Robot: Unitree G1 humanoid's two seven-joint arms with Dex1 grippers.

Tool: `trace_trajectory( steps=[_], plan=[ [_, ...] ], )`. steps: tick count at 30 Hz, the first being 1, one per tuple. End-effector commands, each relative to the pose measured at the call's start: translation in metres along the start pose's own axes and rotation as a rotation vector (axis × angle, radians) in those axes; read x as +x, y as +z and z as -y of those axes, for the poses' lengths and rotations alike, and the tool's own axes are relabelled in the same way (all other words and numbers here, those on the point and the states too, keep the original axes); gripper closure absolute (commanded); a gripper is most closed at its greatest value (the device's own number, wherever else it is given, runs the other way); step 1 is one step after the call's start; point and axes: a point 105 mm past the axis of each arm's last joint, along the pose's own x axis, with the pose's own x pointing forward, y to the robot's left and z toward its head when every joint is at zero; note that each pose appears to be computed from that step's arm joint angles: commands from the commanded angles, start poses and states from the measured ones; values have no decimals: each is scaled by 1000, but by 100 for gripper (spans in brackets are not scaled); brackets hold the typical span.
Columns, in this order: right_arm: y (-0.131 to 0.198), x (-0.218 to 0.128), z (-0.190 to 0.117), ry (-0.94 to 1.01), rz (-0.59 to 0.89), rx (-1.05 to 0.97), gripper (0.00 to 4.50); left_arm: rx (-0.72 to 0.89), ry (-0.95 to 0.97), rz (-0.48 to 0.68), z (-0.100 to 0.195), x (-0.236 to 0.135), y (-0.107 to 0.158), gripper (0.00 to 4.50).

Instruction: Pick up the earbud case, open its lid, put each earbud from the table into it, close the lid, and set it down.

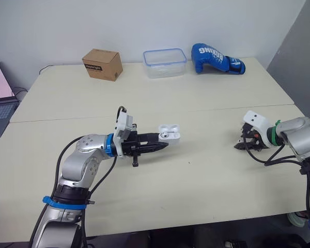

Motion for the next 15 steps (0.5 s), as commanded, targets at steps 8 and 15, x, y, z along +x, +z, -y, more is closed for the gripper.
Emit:
trace_trajectory(
  steps=[8,15],
  plan=[
    [-17,-7,7,-37,-68,10,413,39,-5,19,0,1,10,373],
    [-14,-11,1,-3,-70,-67,413,41,-5,18,0,3,10,373]
  ],
)
